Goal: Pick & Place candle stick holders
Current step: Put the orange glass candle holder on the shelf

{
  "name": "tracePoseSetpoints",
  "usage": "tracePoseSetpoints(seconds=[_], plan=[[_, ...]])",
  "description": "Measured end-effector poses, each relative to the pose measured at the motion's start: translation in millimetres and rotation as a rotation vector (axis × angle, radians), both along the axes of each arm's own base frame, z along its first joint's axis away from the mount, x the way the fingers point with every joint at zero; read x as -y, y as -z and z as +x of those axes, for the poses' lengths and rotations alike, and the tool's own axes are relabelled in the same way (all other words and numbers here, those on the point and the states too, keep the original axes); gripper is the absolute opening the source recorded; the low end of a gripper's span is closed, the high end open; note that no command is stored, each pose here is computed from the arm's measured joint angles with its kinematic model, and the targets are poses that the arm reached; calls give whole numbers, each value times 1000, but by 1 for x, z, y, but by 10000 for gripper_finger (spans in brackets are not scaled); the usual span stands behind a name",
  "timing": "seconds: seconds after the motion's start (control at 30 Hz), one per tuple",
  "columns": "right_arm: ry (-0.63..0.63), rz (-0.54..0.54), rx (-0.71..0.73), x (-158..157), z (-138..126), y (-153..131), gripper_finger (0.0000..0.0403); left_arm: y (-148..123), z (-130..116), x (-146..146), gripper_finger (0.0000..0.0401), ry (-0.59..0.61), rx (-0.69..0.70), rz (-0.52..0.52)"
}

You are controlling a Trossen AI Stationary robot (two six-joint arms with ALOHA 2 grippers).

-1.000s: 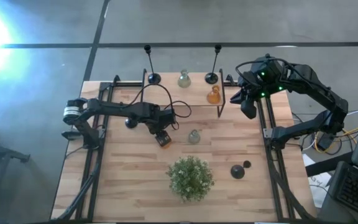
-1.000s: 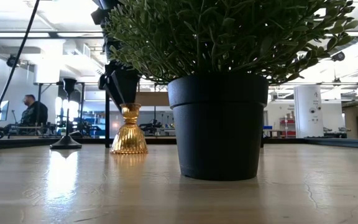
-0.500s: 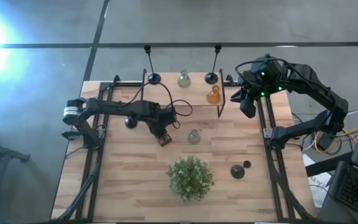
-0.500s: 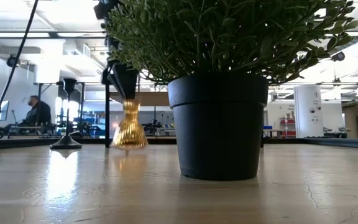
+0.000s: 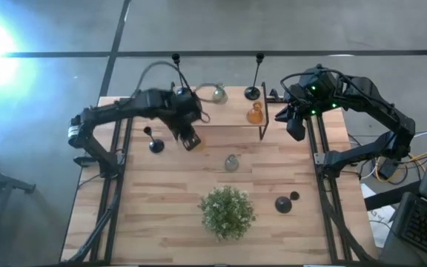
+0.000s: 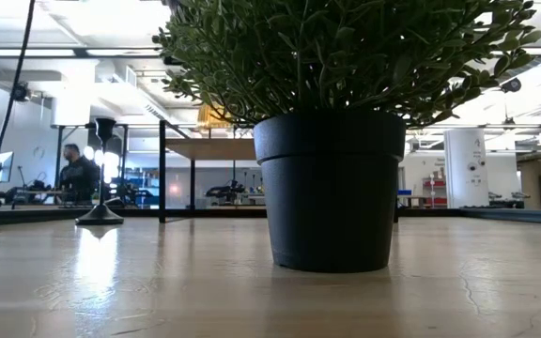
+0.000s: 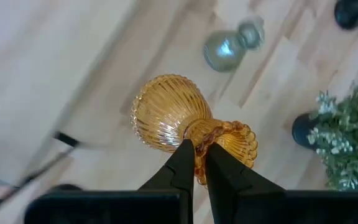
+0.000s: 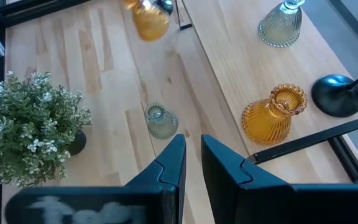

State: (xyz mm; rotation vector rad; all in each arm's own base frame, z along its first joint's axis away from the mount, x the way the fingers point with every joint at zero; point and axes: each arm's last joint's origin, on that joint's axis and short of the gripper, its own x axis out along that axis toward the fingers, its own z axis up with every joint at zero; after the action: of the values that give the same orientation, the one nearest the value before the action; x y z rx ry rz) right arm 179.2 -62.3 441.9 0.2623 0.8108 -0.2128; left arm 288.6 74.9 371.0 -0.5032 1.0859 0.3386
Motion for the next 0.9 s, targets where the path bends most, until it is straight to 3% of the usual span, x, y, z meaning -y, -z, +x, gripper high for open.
tracePoseSetpoints(seconds=[0.4, 0.9], plan=[[-2, 0, -3, 0, 0, 1, 44, -10, -28, -68, 24, -216, 23, 8], [-1, 1, -3, 0, 1, 1, 43, -5, -27, -87, 24, -272, 33, 30]])
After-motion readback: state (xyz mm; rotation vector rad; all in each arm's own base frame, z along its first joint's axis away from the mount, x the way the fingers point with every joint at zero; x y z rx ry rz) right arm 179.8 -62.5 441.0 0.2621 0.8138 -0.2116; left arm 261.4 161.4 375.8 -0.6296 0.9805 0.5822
